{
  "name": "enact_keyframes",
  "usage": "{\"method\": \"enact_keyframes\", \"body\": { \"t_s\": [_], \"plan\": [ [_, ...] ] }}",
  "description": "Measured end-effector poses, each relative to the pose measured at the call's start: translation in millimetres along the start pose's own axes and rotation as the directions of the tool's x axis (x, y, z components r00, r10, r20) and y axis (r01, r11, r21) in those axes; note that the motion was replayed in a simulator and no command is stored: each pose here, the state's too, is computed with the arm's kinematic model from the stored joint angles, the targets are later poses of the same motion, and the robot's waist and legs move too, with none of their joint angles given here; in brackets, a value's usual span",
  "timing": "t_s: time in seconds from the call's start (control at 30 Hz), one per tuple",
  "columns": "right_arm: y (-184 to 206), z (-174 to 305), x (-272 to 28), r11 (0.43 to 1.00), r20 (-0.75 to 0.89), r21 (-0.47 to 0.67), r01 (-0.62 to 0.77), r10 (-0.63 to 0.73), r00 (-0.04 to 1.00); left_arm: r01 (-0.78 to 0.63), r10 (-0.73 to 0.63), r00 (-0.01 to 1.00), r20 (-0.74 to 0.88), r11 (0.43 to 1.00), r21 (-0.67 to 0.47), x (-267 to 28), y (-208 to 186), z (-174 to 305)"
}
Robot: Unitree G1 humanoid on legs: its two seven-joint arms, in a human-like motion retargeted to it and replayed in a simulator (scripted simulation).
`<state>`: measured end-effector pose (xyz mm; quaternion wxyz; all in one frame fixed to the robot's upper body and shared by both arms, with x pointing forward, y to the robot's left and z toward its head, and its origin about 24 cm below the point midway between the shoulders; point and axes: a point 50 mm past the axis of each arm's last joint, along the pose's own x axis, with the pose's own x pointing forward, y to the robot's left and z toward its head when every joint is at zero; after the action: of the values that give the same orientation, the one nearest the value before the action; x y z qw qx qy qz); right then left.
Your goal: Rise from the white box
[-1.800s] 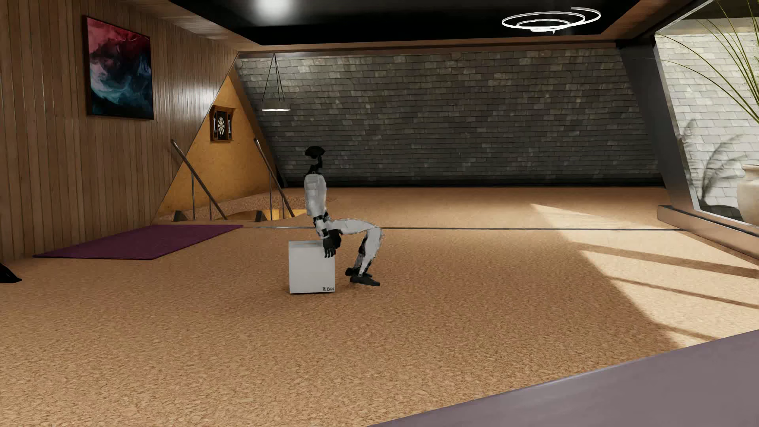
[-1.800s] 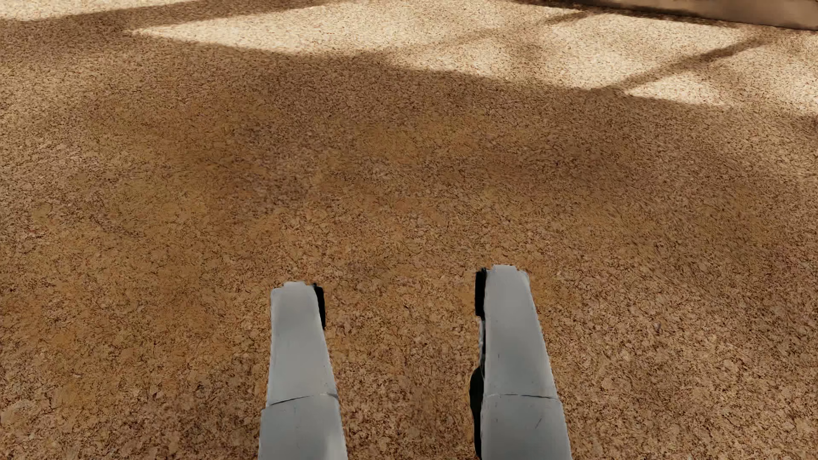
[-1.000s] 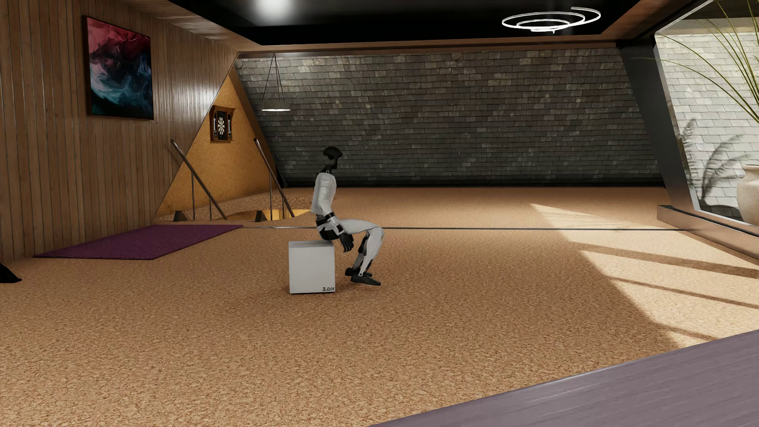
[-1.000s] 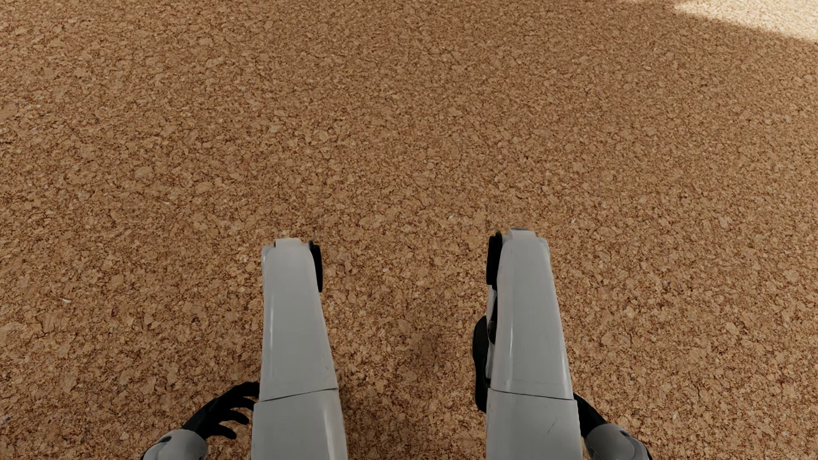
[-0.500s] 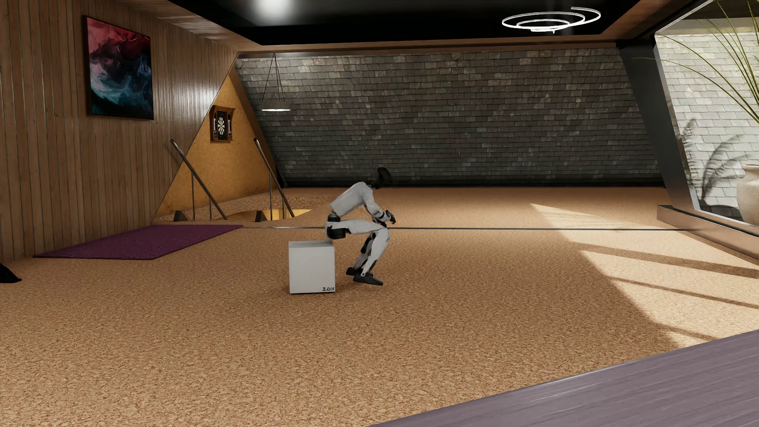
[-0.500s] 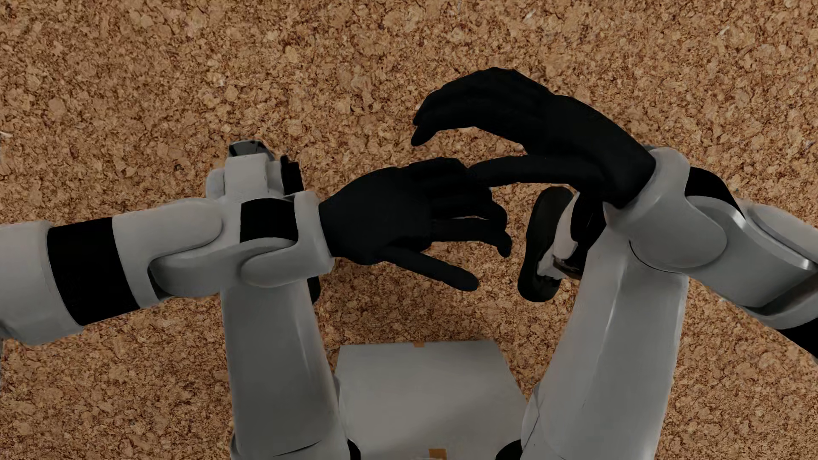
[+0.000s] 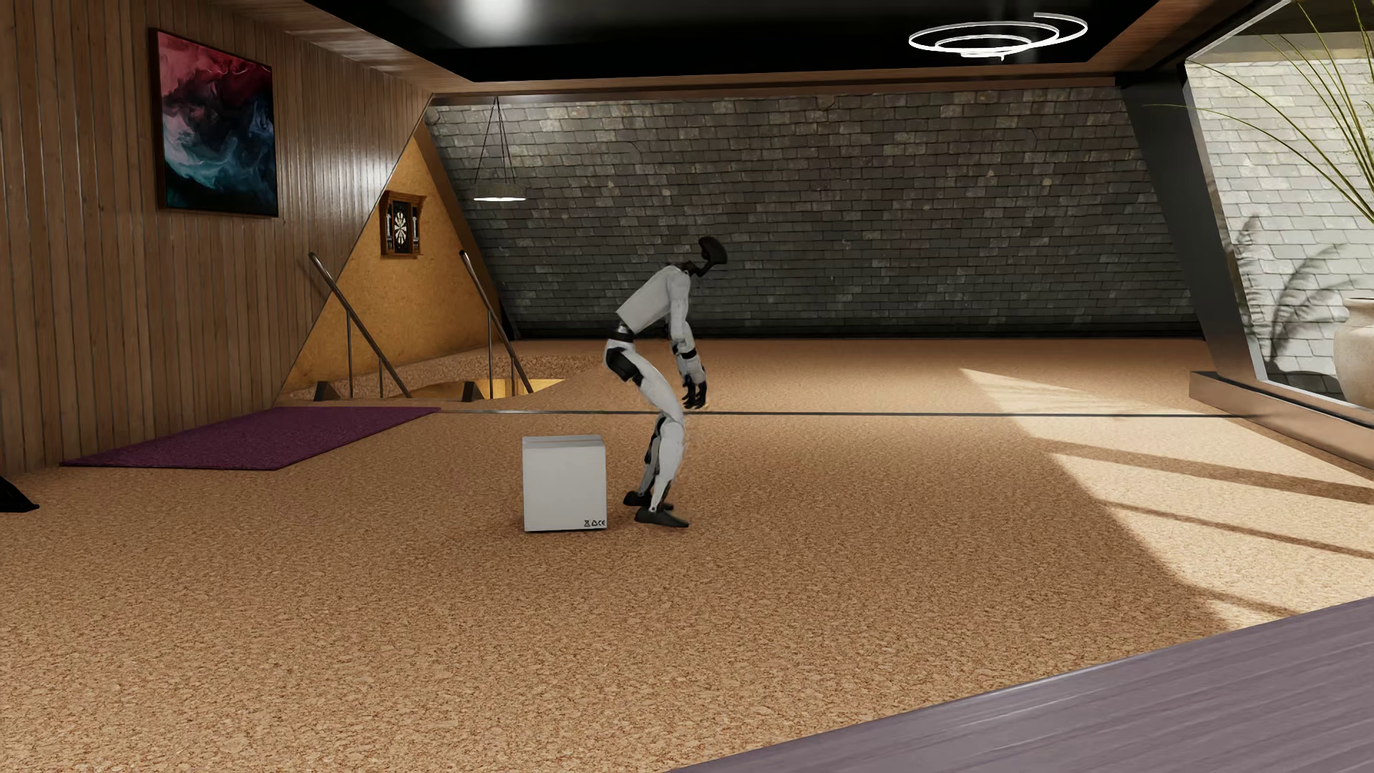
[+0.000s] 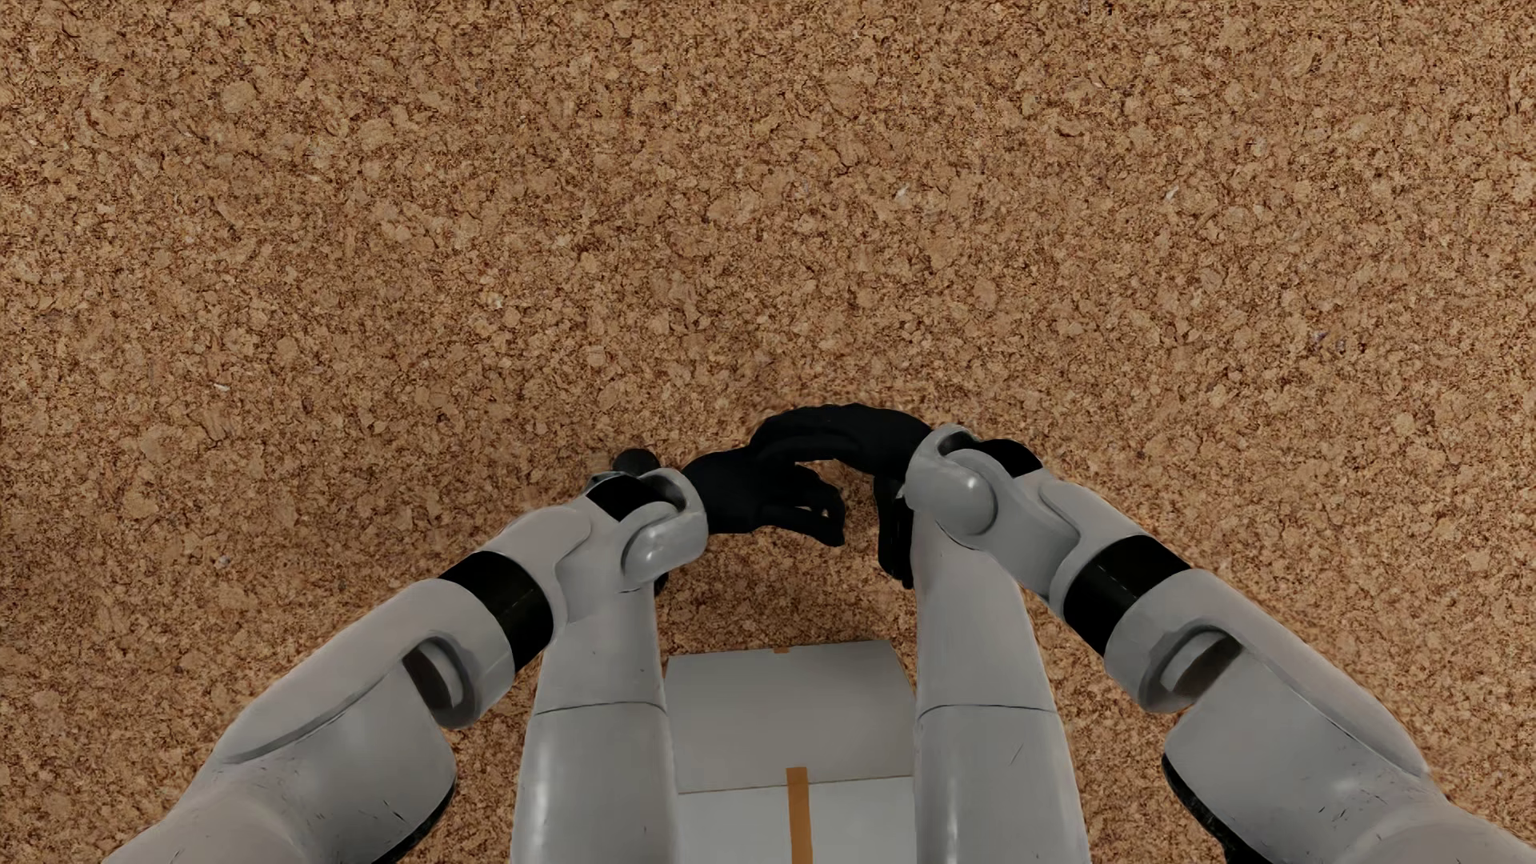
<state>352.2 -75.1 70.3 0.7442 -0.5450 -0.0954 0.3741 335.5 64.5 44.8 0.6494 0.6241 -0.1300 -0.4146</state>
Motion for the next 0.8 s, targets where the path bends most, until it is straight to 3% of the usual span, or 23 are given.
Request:
{"method": "enact_keyframes", "body": {
  "t_s": [0.03, 0.1, 0.17, 0.23, 0.37, 0.47, 0.53, 0.6, 0.7, 0.8],
  "plan": [
    [30.5, -7.5, 3.6, 0.992, -0.072, 0.058, -0.115, 0.119, 0.99, 0.116, -0.119, 0.992, -0.04, 0.991, -0.074, 1.6, -25.4, -0.9],
    [84.5, -16.5, -2.9, 0.942, -0.16, 0.232, -0.244, 0.284, 0.945, 0.147, -0.231, 0.955, -0.184, 0.912, -0.383, -9.4, -75.4, -13.3],
    [128.5, -29.7, -25.6, 0.869, -0.221, 0.443, -0.22, 0.344, 0.913, 0.092, -0.285, 0.929, -0.238, 0.798, -0.596, -30.2, -115.7, -16.8],
    [164.5, -48.1, -59.2, 0.77, -0.311, 0.63, -0.103, 0.371, 0.875, 0.035, -0.298, 0.919, -0.257, 0.713, -0.7, -54.1, -140.7, -18.7],
    [217.5, -67.1, -122.5, 0.635, -0.462, 0.763, 0.119, 0.407, 0.788, -0.12, -0.317, 0.874, -0.368, 0.592, -0.797, -107.6, -180.8, -28.7],
    [256.5, -69.7, -164.1, 0.564, -0.532, 0.8, 0.202, 0.514, 0.673, -0.307, -0.452, 0.725, -0.52, 0.465, -0.831, -152.2, -231.0, -31.7],
    [275.3, -66.1, -181.0, 0.525, -0.528, 0.827, 0.201, 0.601, 0.6, -0.35, -0.584, 0.597, -0.55, 0.426, -0.834, -179.1, -260.8, -26.6],
    [289.5, -60.7, -194.6, 0.496, -0.525, 0.841, 0.217, 0.648, 0.552, -0.302, -0.679, 0.528, -0.51, 0.412, -0.86, -198.7, -280.4, -17.3],
    [296.1, -56.2, -201.1, 0.466, -0.509, 0.855, 0.228, 0.665, 0.547, -0.227, -0.726, 0.523, -0.446, 0.385, -0.894, -212.9, -289.3, -10.5],
    [292.8, -52.4, -191.6, 0.464, -0.485, 0.863, 0.202, 0.644, 0.592, -0.237, -0.702, 0.557, -0.445, 0.379, -0.894, -212.7, -285.7, -11.4]
  ]
}}
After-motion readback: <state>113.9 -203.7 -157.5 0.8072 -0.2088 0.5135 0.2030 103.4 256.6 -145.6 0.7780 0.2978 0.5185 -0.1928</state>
